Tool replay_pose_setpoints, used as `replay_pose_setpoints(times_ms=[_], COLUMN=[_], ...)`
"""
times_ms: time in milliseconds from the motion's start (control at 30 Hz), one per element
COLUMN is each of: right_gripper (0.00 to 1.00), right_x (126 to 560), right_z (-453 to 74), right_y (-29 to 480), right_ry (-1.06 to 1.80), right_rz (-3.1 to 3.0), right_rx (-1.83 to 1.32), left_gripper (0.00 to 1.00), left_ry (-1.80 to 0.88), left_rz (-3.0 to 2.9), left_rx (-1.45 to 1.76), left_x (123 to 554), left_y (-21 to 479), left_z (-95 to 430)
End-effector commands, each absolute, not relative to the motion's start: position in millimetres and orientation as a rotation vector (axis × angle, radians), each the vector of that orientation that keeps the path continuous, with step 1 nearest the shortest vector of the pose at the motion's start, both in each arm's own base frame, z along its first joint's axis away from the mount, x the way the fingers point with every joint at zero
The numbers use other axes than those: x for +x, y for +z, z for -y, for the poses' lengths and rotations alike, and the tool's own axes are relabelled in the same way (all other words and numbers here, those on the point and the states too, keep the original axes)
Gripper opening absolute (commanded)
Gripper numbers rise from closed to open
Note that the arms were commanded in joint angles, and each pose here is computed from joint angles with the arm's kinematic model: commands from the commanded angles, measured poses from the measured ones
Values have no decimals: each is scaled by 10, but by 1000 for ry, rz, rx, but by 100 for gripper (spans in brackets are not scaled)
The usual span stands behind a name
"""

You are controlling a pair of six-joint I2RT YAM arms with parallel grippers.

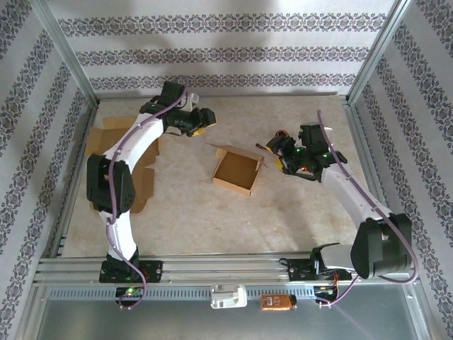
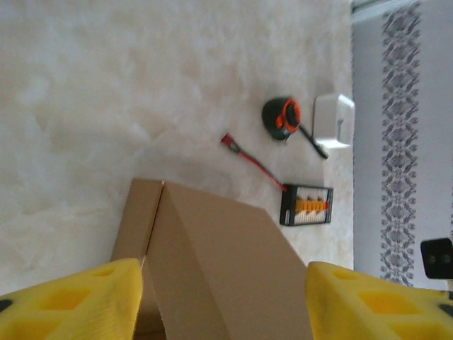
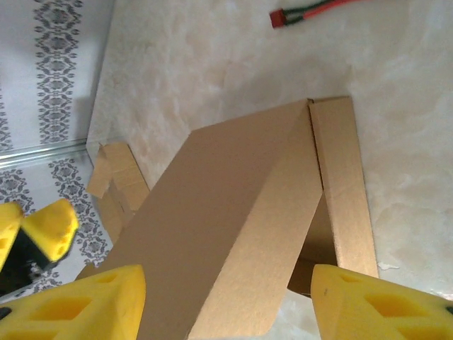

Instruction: Fold the paper box

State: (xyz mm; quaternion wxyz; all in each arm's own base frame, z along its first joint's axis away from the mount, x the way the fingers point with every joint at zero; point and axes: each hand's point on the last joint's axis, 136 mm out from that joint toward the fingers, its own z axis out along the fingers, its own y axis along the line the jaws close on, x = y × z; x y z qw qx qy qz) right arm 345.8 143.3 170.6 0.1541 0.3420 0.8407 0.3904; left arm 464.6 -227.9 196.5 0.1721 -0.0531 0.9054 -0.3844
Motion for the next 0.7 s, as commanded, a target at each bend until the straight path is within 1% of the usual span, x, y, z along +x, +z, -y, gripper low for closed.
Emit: replay_pose_setpoints(times_ms=[0,33,167,267,367,467,600,667], right_gripper=[63,63,60,55,48,45,42,41], right_x=[3502,3527,3556,3572,3609,3650,3738,3779], right_z=[-1624,-1645,-1714,-1792,-1837,-1842,-1895,-1934], right_y=[1619,1580,1417,1333,1274,1234,1215,1208], right_ry=[1233,1233,1212,1203,1189,1152,1127,1121], right_rz=[-2430,-2435,-2471,-2496,-2515,-2524,-2538,-2553], right_rx=[1016,1019,1042,1031,1011,982,923,875], left_gripper=[68,70,71,69,61,52,46,45], left_ry=[-1197,-1212,-1312,-1337,-1297,-1260,-1311,-1319], left_rz=[-2646,-2661,-2664,-2698,-2767,-2775,-2733,-2713], left_rx=[-22,-30,27,77,38,-8,-77,-108], left_x=[4468,4479,4406,4263,4136,4061,3996,3977], left_y=[1893,1809,1688,1582,1365,1250,1234,1227], left_z=[2495,2522,2738,2885,2866,2800,2794,2785])
